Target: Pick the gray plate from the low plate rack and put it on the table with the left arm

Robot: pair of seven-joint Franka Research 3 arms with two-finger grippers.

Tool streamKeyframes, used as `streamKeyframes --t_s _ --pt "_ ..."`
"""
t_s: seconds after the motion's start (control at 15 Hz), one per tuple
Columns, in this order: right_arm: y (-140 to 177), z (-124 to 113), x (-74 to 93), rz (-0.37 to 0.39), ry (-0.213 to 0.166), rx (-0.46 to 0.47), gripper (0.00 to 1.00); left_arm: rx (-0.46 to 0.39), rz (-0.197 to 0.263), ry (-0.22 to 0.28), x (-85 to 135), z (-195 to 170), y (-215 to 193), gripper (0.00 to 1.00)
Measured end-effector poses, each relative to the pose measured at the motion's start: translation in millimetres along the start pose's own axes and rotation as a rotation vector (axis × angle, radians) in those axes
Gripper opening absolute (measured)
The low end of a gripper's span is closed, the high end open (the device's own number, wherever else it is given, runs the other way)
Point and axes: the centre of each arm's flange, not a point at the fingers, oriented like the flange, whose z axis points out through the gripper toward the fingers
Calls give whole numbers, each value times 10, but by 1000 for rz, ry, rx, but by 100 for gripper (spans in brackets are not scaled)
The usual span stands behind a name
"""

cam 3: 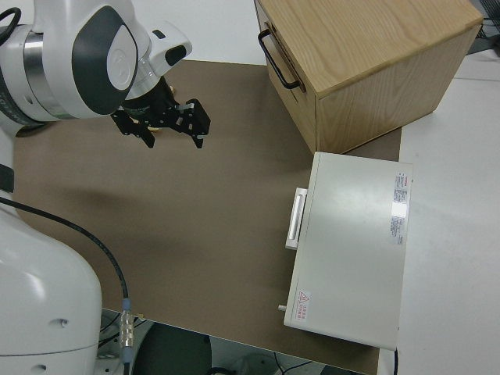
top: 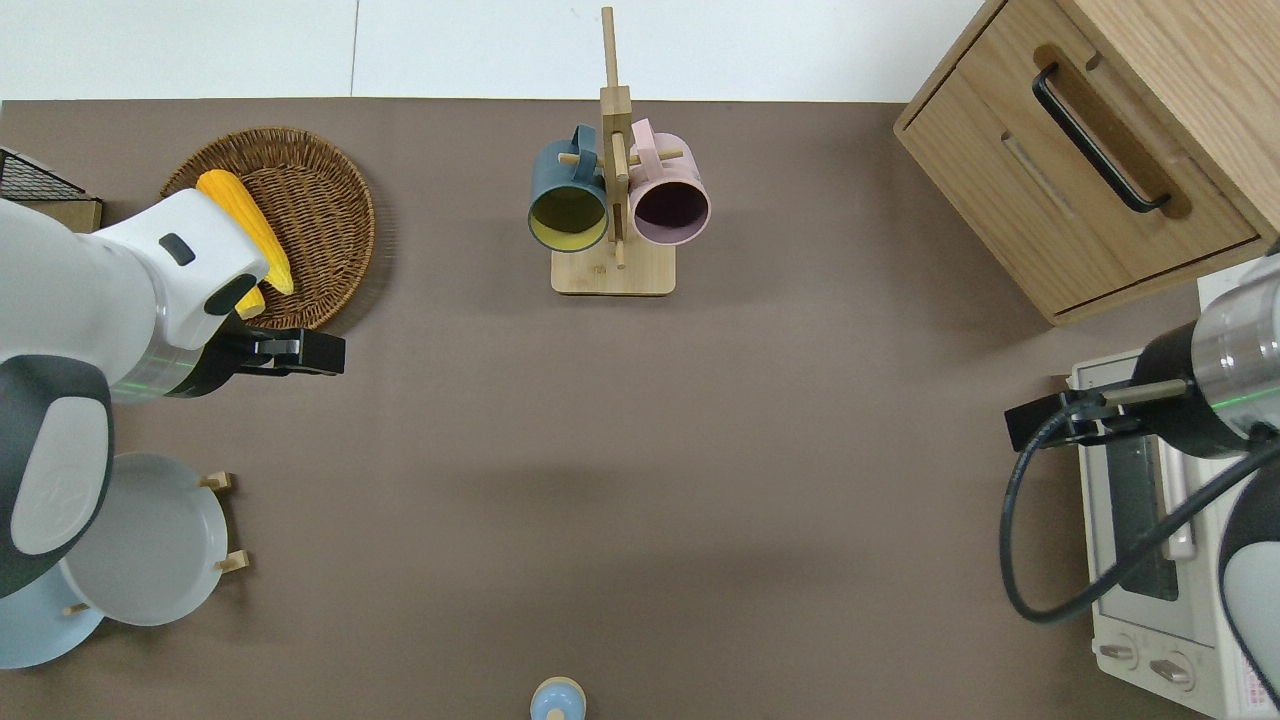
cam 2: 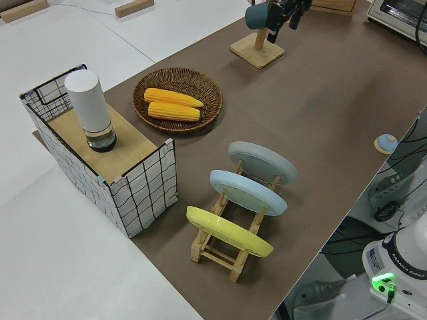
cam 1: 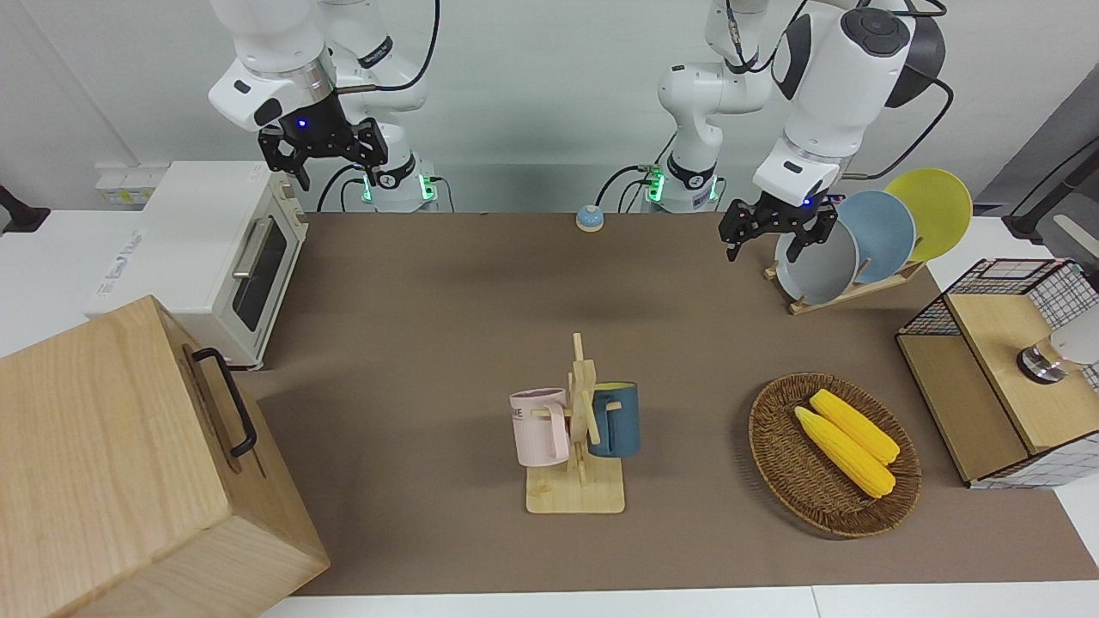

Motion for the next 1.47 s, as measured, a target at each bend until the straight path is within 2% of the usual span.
streamKeyframes --t_s 0.2,0.33,1.0,1.2,1.47 --pt "0 0 0 0 0 0 99 1 -68 -8 11 40 -41 100" --pt "0 0 0 0 0 0 99 1 -90 -9 8 50 -25 100" --pt "0 0 0 0 0 0 99 14 -102 -16 0 71 -35 100" --pt "0 0 0 0 0 0 99 115 -87 -38 -28 123 -132 100" --pt "0 0 0 0 0 0 99 276 -79 -114 -114 271 -349 100"
